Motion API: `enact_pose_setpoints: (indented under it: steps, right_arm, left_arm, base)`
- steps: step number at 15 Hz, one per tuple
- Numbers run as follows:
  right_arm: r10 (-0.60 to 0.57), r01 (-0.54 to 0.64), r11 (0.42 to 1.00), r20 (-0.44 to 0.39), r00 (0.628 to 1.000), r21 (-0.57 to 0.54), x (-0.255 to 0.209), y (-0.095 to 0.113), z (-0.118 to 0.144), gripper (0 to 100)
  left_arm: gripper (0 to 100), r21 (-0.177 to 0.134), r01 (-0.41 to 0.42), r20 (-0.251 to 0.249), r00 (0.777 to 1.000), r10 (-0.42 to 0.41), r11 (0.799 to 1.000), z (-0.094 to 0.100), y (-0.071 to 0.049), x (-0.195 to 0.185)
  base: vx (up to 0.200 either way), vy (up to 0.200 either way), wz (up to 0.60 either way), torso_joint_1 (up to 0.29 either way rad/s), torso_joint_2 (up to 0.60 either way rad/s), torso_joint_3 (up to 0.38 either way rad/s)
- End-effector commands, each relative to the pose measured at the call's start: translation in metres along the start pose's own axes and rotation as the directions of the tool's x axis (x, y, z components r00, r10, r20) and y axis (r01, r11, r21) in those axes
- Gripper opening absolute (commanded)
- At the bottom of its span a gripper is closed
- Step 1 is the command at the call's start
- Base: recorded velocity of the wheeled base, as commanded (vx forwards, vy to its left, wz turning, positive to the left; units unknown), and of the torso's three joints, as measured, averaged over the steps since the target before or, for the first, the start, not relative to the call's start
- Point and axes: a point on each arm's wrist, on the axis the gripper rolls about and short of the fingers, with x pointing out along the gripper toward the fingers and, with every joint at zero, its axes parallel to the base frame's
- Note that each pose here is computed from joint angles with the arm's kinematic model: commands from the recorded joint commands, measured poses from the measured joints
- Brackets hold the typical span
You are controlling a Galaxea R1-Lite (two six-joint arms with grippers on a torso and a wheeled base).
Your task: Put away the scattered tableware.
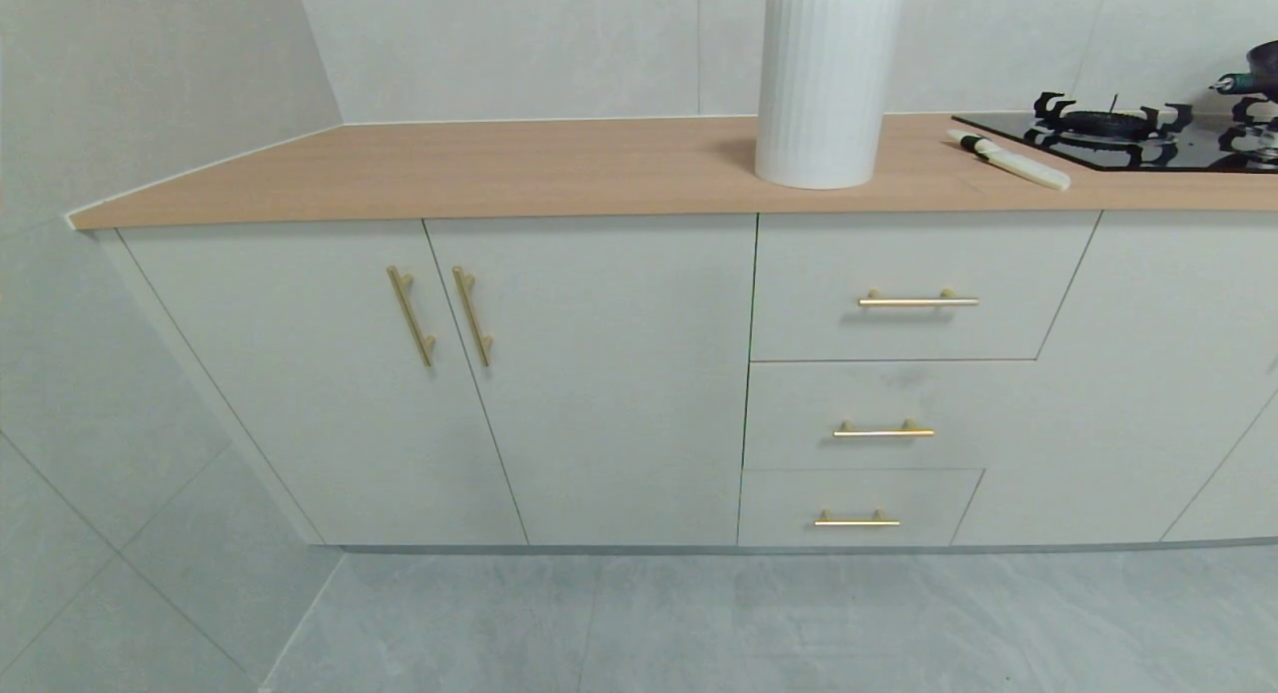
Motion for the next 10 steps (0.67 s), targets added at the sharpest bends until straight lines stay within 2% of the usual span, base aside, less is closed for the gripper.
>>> enact_pose_setpoints:
  steps: [1, 3, 10]
  right_arm:
    - [-0.001, 0.001, 1.000, -0.004, 1.000, 0.001, 0.0002, 0.0000, -0.0001, 100]
    - [0.000, 0.000, 1.000, -0.004, 1.000, 0.001, 0.0002, 0.0000, -0.0001, 100]
    - [-0.001, 0.001, 1.000, -0.004, 1.000, 0.001, 0.0002, 0.0000, -0.0001, 100]
  left_arm:
    - [100, 0.000, 0.000, 0.000, 1.000, 0.000, 1.000, 0.0000, 0.0000, 0.0000]
    - [100, -0.010, 0.000, 0.000, 1.000, 0.000, 1.000, 0.0000, 0.0000, 0.0000]
    - [100, -0.010, 0.000, 0.000, 1.000, 0.000, 1.000, 0.0000, 0.0000, 0.0000]
  base:
    - [0.000, 0.000, 0.00, 0.000, 0.00, 0.000]
    - [0.200, 0.000, 0.00, 0.002, 0.01, 0.000]
    - [0.200, 0.000, 0.00, 0.007, 0.00, 0.004]
